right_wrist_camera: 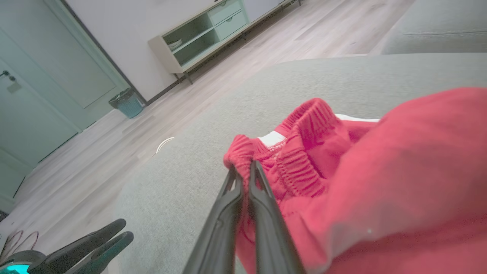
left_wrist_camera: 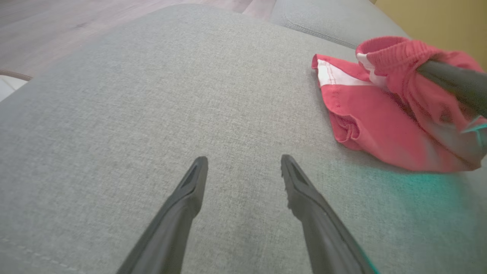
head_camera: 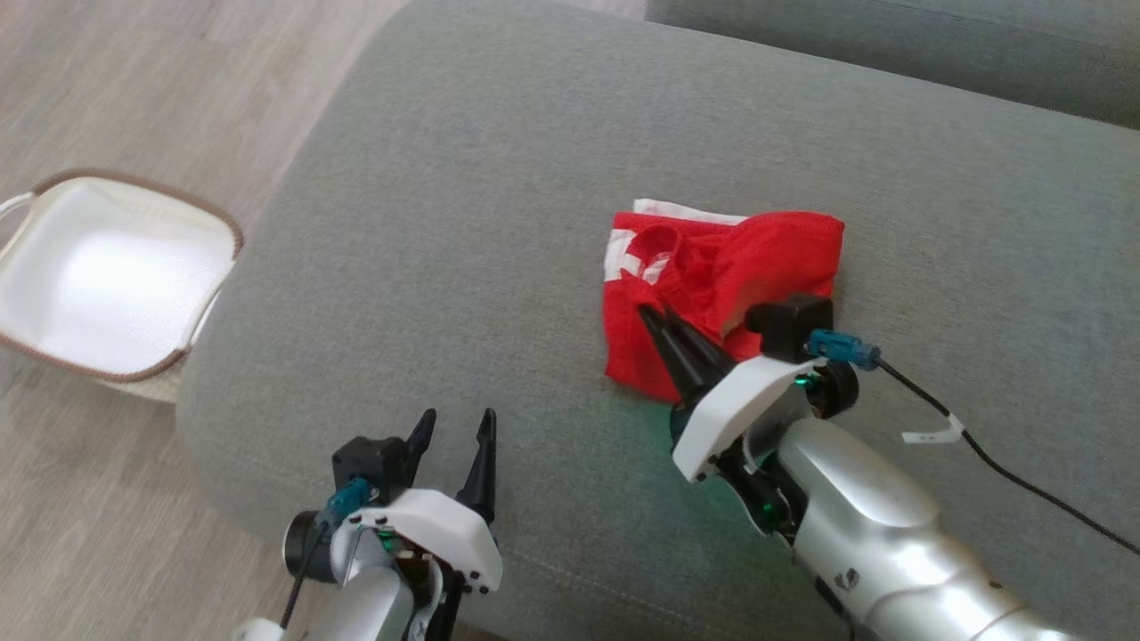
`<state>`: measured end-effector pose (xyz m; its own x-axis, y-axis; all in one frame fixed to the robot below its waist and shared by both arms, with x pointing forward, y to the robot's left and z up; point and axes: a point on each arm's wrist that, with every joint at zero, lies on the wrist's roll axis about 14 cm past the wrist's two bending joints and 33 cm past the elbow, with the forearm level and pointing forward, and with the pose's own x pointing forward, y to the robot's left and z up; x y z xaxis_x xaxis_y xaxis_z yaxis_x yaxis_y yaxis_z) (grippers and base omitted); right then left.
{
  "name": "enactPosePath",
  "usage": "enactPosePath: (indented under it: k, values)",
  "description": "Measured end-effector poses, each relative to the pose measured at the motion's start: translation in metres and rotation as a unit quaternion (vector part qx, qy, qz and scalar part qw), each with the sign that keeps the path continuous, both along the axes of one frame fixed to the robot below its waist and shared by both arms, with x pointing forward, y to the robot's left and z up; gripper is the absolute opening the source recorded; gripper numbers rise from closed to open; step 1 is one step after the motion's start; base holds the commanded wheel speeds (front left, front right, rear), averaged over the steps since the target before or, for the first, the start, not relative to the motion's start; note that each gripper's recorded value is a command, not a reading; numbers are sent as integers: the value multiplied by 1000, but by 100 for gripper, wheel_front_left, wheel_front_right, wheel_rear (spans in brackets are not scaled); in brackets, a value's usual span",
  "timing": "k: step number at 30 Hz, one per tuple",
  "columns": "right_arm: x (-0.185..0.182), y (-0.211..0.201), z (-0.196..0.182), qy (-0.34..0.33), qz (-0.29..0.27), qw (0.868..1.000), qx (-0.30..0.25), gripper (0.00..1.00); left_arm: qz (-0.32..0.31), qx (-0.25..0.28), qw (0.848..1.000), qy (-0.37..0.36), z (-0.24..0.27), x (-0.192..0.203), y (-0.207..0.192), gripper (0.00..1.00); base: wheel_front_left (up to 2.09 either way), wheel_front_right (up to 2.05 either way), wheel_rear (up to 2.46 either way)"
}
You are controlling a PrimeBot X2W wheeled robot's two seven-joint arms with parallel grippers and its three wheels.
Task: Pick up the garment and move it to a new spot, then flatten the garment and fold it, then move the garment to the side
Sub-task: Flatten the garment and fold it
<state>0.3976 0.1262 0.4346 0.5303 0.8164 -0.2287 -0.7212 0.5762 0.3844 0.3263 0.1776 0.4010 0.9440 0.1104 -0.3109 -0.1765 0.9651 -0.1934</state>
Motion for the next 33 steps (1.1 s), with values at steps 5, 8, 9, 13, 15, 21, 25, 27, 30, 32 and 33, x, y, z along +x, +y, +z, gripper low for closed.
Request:
enactPosePath:
  k: [5,8,9,13,15,21,25,27,30,32,33]
  values:
    - [-3,18,8,-14,25,1000,10,100,13,4,1000,3,0,-5,5,100,0,0,0]
    - [6,13,14,-21,10,1000,19,100,7,4,1000,2,0,-2,2,100,0,0,0]
    - [8,10,15,-27,5,999,18,100,4,3,1000,1,0,-1,0,100,0,0,0]
    - [30,-13,25,-49,-41,998,22,100,-6,6,1000,-4,2,8,-5,100,0,0,0]
    - [48,-31,42,-73,-78,994,35,100,-10,10,1000,-8,4,13,-7,100,0,0,0]
    - [72,-114,50,-112,-203,972,24,100,-37,32,998,-32,17,32,-20,100,0,0,0]
    - [53,-168,22,-91,-266,959,-11,100,-50,48,996,-53,28,43,-26,100,0,0,0]
    - [44,-186,15,-88,-285,954,-24,100,-54,53,995,-60,31,45,-28,100,0,0,0]
    - [30,-210,15,-88,-315,944,-30,100,-64,60,995,-52,24,38,-34,100,0,0,0]
    - [23,-220,14,-86,-327,941,-33,100,-66,61,995,-46,20,32,-34,100,0,0,0]
    - [18,-224,12,-84,-332,939,-34,100,-65,60,995,-44,18,30,-34,100,0,0,0]
